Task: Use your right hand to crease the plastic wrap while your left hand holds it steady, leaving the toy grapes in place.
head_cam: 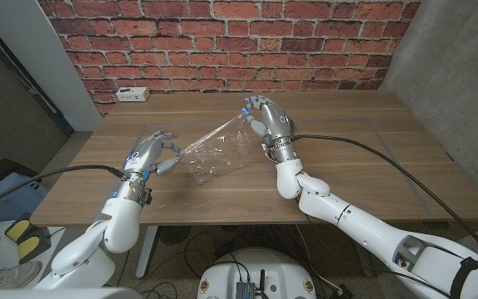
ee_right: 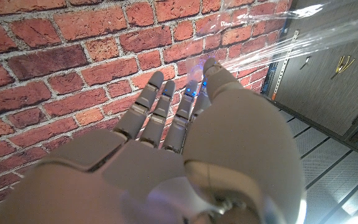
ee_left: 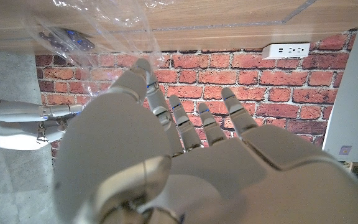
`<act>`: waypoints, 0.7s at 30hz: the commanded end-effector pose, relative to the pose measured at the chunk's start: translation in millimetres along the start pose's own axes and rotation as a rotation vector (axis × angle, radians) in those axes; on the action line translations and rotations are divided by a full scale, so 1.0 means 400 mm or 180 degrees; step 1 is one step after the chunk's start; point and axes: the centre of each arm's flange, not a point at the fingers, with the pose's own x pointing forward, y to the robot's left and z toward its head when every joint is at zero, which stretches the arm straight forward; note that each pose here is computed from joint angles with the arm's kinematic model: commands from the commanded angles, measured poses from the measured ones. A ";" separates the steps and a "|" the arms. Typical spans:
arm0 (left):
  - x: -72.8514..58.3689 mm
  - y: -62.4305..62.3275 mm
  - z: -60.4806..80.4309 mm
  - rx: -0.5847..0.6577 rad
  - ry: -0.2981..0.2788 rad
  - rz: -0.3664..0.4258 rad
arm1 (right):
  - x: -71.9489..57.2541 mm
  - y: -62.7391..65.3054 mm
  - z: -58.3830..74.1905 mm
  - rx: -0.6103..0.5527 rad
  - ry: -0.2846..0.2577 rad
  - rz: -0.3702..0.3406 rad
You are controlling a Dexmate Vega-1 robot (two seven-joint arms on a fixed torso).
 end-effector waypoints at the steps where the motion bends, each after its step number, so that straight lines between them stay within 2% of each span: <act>1: 0.028 -0.003 -0.027 0.0070 0.0109 0.0000 | 0.045 0.032 0.000 -0.0019 -0.0086 0.0113; 9: 0.039 0.001 -0.037 0.0111 0.0147 0.0018 | 0.076 0.054 0.000 -0.0025 -0.0111 0.0177; 21: 0.058 -0.005 -0.064 0.0195 0.0258 -0.0013 | 0.120 0.099 -0.017 -0.0080 -0.0073 0.0280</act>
